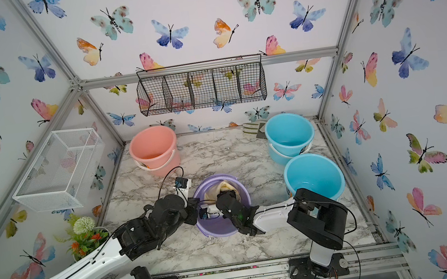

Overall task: Wipe the inside of the bucket with a cloth
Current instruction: Wipe the dirt from the inside of the bucket.

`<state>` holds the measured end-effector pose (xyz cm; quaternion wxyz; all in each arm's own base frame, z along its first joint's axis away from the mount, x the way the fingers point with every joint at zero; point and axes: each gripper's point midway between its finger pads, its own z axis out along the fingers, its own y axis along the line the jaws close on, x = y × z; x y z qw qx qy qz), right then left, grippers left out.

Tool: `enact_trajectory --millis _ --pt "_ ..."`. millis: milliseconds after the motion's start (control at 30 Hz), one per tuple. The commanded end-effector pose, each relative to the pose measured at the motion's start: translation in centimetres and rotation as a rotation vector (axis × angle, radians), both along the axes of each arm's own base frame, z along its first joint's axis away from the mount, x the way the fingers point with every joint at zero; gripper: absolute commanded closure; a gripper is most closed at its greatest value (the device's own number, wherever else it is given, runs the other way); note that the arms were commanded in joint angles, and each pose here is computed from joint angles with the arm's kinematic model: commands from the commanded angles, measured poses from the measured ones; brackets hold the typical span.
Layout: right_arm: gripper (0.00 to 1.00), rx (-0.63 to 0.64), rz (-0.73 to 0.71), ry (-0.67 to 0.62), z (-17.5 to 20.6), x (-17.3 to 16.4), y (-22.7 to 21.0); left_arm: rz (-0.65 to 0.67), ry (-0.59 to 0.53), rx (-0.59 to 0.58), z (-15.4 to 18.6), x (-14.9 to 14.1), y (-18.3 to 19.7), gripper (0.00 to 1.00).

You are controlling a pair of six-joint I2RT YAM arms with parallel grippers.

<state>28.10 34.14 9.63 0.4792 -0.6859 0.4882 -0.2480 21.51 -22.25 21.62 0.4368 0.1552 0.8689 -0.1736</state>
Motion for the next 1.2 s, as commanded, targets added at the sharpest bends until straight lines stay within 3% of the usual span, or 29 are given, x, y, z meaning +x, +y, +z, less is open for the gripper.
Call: enact_trajectory --millis 0,300,433,633,733,900,1167 --pt "0.98 -0.141 -0.008 -0.068 -0.1 1.0 -0.1 -0.022 -0.019 -0.080 1.7 -0.3 -0.7 1.00" --pt "0.98 -0.351 0.011 0.395 -3.9 -3.5 -2.1 -0.007 -0.021 -0.067 1.4 -0.5 0.0 1.00" --pt "0.98 -0.352 0.070 0.634 -4.2 -6.9 -2.1 -0.008 -0.016 -0.063 1.1 -0.5 0.0 1.00" --pt "0.98 -0.289 0.184 0.839 -5.3 -10.2 -1.2 -0.007 -0.018 -0.064 1.0 -0.4 -0.1 1.00" --pt "0.98 -0.190 0.223 0.917 -5.1 -11.2 0.1 -0.001 -0.016 -0.064 0.9 -0.4 0.1 1.00" --pt "0.98 0.117 0.206 0.935 -3.2 -10.8 3.0 0.021 -0.018 -0.074 0.9 -0.4 0.5 1.00" --pt "0.98 0.623 -0.111 0.976 -1.4 -7.3 4.6 0.059 -0.011 -0.096 1.0 -0.2 0.8 1.00"
